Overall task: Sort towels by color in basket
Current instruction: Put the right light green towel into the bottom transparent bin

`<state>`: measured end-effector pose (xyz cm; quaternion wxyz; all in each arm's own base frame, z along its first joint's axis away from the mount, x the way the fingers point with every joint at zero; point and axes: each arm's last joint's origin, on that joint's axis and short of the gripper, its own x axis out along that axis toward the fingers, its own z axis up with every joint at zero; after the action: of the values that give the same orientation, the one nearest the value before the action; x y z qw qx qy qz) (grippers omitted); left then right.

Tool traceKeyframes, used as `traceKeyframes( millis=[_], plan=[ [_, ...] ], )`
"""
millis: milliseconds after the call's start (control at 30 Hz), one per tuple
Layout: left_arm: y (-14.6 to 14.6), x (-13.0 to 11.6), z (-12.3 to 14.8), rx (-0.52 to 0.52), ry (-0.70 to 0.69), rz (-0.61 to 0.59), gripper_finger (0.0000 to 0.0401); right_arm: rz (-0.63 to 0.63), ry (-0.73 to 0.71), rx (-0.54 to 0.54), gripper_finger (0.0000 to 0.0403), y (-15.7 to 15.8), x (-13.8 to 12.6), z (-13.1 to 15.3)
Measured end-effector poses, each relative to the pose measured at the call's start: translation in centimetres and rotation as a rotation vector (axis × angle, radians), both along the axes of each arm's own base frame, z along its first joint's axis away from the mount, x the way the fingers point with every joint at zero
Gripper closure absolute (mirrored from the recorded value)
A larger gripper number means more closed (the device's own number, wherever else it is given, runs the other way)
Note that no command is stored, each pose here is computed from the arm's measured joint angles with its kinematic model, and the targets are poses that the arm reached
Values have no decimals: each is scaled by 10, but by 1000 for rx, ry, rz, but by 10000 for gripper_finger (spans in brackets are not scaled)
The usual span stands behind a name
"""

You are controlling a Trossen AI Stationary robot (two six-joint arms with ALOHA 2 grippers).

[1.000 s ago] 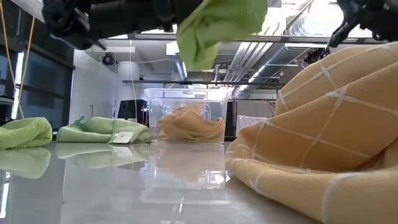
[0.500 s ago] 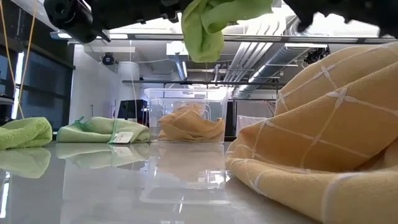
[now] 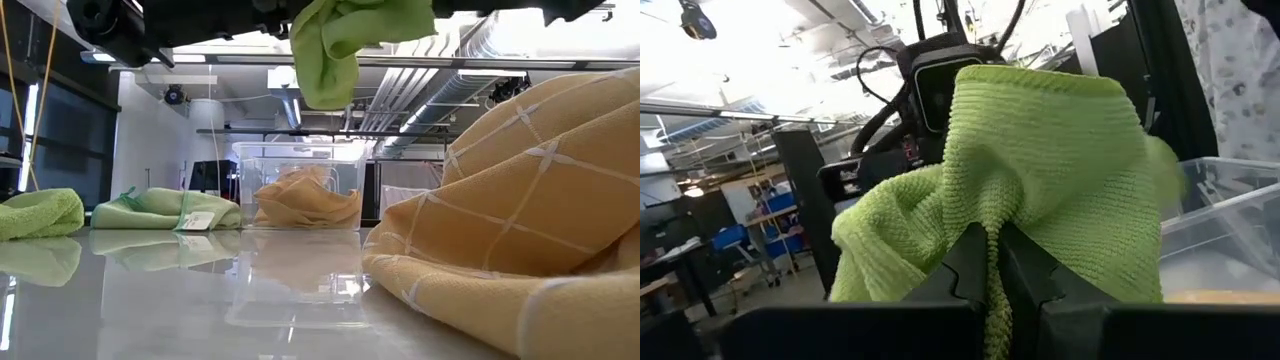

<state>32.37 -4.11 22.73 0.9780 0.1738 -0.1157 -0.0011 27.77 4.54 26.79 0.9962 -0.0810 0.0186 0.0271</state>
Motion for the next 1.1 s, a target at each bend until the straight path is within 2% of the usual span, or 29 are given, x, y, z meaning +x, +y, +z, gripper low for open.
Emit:
traceKeyframes(
  millis=[167,300,500,600,700,800,900,967,1100],
  plan=[
    [-1,1,-3,0,27,-27,400,-23,30,-17,168,9,20,-5],
    [-2,1,-6,10,67,-54,373,-88,43,-49,234,18,24,-7],
    [-10,-3,-7,19,144,-71,310,-160,129,-41,355,36,8,-7],
    [-16,-11,2,25,193,-66,303,-217,142,-21,389,49,-9,3],
    [-18,-21,8,34,285,2,302,-240,169,-1,394,67,-32,18],
    [-21,-32,11,24,361,55,302,-262,190,52,390,85,-54,48],
    [-24,-37,13,1,394,70,302,-286,301,93,391,101,-76,77],
    [-27,-39,11,1,417,66,302,-288,369,183,394,106,-89,103],
    [-31,-39,7,-2,437,53,302,-233,577,427,394,116,-110,143]
  ],
)
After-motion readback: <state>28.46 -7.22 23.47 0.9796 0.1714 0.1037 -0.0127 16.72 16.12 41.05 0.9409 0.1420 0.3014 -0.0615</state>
